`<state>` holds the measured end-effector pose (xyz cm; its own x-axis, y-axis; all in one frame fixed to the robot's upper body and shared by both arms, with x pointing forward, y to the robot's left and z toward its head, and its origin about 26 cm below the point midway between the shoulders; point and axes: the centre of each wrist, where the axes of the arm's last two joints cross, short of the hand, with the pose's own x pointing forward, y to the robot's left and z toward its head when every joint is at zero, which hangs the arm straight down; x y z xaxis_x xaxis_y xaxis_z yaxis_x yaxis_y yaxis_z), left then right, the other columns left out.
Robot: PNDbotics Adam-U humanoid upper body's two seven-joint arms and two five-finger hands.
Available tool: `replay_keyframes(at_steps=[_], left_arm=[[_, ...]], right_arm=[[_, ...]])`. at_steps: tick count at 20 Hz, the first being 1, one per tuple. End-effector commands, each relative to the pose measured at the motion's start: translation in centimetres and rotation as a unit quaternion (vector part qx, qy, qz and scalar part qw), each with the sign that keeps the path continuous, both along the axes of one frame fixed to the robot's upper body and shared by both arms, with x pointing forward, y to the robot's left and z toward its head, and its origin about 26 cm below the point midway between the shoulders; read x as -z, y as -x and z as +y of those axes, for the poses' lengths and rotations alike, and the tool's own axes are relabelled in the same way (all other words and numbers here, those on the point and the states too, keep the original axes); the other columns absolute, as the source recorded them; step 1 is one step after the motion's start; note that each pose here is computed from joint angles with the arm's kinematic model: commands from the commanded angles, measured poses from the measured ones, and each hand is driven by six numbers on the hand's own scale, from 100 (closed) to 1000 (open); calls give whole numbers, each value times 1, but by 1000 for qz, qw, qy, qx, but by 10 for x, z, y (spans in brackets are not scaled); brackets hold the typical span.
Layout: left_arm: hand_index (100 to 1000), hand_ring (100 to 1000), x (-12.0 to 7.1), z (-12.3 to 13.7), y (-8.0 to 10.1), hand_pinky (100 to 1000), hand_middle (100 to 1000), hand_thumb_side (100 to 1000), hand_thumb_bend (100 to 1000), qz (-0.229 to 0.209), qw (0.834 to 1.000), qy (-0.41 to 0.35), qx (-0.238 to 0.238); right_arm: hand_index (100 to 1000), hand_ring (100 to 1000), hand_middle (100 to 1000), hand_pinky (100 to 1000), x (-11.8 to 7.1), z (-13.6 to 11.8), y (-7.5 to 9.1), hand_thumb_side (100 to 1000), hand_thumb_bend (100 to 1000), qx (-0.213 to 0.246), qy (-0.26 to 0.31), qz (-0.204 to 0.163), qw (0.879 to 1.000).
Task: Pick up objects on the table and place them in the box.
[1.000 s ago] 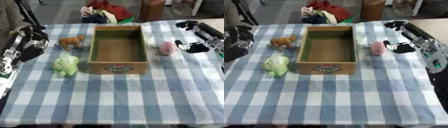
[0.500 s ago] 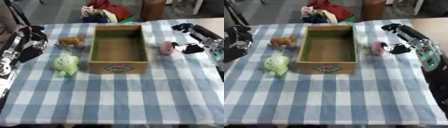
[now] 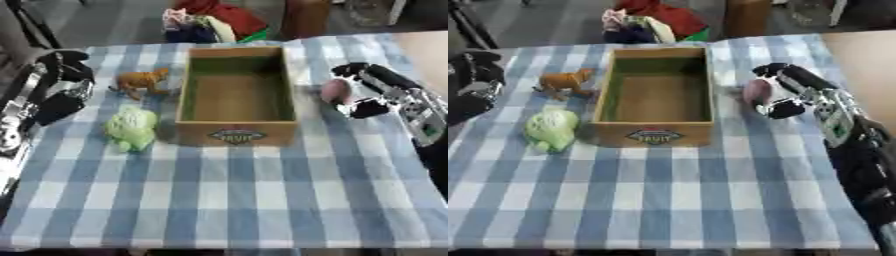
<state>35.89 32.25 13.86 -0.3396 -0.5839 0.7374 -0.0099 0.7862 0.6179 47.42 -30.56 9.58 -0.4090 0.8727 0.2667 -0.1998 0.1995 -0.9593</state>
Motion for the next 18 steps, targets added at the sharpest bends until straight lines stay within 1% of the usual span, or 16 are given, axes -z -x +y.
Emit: replay_keyframes(at_steps=[1,4,5,6,7,8,9,10,11,12,13,15,18], left_arm=[[786,620,-12,1,-1,755,594,333,100,-16,1000,-4,4],[787,620,-12,1,-1,755,594,333,100,-16,1000,-4,4],[787,620,-12,1,-1,755,594,333,100,-16,1000,-4,4],[787,620,-12,1,-1,756,594,334,100,-16,1000,-4,4],[786,620,-12,1,-1,756,594,334,100,-15,1000,-4,3],[786,620,-12,1,-1,756,594,334,100,-15,1000,-4,3],[786,620,-12,1,-1,756,594,333,100,-15,1000,-3,3],[787,620,-12,1,-1,756,594,333,100,-16,1000,-3,3],[787,620,-12,1,-1,756,594,333,100,-16,1000,-3,2],[786,620,-12,2,-1,756,594,333,100,-16,1000,-3,2],[787,620,-12,2,-1,756,594,333,100,-16,1000,-3,2],[787,620,-12,2,-1,756,594,333,100,-16,1000,-3,2],[787,620,-12,2,-1,756,594,333,100,-15,1000,-4,1]], right_arm=[[906,863,814,834,-11,-3,-4,291,196,8,13,-14,1000],[876,859,811,832,-8,-4,-4,269,190,11,22,-10,1000],[831,854,802,828,-8,-4,-4,213,165,12,24,-10,1000],[812,851,797,826,-8,-5,-4,182,151,13,25,-12,1000],[725,837,777,814,-8,-5,-4,100,100,15,26,-16,999],[700,832,770,810,-9,-5,-4,100,100,18,26,-21,999],[615,813,744,797,-10,-6,-4,100,100,23,25,-29,999],[592,808,737,793,-11,-6,-4,100,100,28,21,-40,999],[521,789,713,782,-12,-6,-4,100,100,34,17,-51,998],[515,788,709,780,-13,-6,-4,100,100,38,12,-62,997],[484,779,696,774,-14,-6,-4,100,100,42,7,-71,997],[459,775,689,771,-17,-5,-4,100,100,46,-2,-88,995],[455,773,685,769,-23,-3,-5,100,100,40,-13,-105,994]])
